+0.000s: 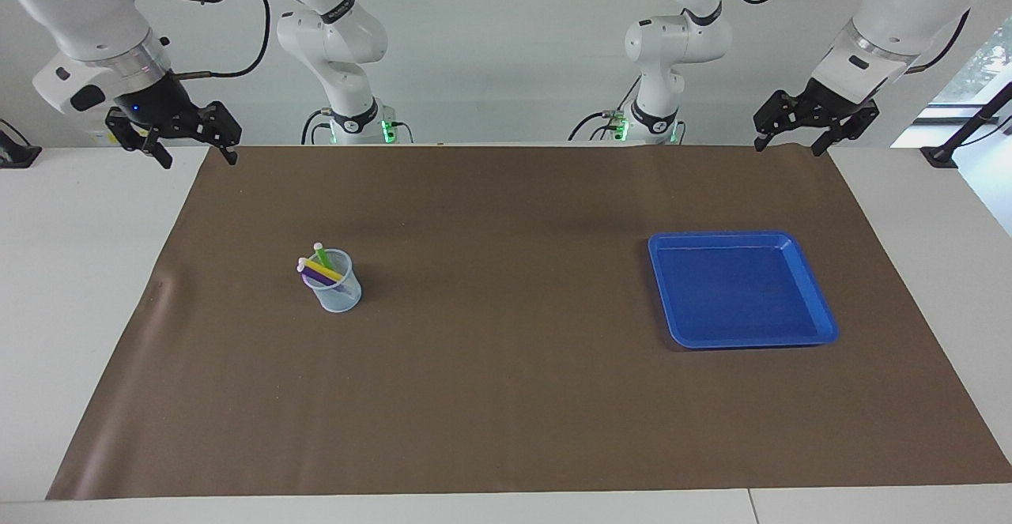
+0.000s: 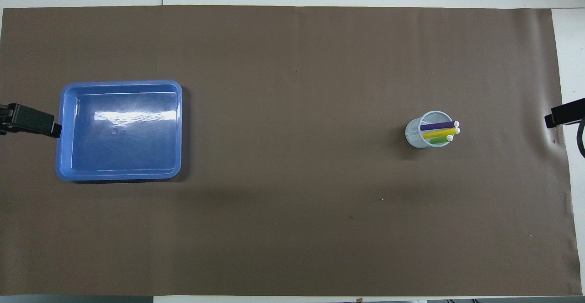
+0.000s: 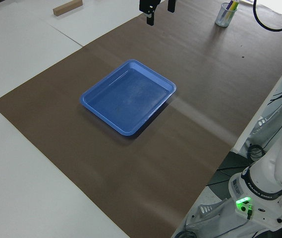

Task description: Transfer and insert pens with both arms

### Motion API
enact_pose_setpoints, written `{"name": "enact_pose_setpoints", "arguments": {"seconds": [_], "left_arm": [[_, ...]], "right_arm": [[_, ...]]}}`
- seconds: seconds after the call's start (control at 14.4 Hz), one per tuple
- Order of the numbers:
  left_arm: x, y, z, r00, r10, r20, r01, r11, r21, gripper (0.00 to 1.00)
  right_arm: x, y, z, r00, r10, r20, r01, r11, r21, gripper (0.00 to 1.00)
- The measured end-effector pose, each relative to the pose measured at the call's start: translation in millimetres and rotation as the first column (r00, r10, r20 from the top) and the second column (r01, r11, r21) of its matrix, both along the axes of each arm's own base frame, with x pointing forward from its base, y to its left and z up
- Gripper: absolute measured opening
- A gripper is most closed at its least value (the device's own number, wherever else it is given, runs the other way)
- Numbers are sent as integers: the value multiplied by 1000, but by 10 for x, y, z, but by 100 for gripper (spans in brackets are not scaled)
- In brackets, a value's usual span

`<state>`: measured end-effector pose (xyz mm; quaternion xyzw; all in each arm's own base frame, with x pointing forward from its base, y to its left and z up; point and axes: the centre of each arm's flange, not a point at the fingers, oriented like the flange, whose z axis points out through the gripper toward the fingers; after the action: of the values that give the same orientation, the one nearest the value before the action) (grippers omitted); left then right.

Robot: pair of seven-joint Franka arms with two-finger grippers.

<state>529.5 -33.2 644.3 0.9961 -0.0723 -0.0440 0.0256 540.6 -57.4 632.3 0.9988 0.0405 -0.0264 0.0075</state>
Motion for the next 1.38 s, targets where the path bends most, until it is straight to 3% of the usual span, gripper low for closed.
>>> {"name": "enact_pose_setpoints", "arguments": {"seconds": [0.35,1.38], "left_arm": [[-3,-48,-35,1000,-14,-6,14,1000,24,100],[41,-14,-103,1000,22,21,-23,999,27,100]], "right_arm": [[28,304,15,1000,18,8,-18,1000,-3,100],[18,200,-87,1000,-2,-12,2,1000,0,100]]}}
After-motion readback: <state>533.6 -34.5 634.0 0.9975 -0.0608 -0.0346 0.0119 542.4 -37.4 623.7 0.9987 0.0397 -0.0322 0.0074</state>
